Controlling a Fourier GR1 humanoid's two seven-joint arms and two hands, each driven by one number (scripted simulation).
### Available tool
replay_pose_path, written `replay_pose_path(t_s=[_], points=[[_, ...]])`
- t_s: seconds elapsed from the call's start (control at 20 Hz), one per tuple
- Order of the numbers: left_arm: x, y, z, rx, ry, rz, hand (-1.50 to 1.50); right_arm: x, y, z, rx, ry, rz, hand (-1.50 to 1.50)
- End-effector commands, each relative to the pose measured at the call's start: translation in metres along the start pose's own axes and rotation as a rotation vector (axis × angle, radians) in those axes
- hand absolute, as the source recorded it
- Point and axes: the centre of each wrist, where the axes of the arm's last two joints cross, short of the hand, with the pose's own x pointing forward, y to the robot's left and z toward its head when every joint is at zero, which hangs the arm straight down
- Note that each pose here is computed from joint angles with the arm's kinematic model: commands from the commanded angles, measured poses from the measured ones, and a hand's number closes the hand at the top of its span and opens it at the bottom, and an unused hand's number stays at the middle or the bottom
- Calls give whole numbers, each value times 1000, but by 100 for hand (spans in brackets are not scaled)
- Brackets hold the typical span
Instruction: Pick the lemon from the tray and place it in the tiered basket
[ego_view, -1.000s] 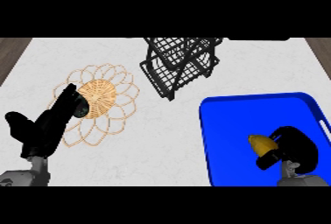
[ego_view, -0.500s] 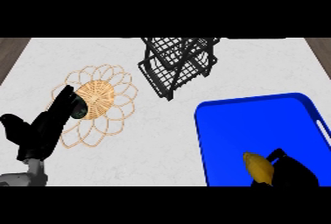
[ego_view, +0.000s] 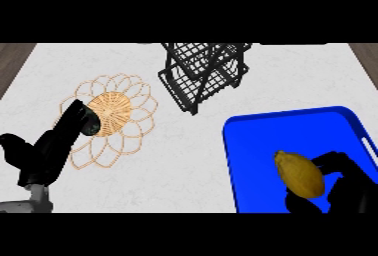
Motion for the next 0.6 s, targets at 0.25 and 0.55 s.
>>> replay_pose_path(t_s=[0.25, 0.55], points=[[8, 3, -14, -9, -9, -1, 0, 76, -60, 9, -83, -116, -185, 150], [-6, -15, -2, -9, -8, -16, 0, 130, -50, -20, -17, -140, -200, 150]])
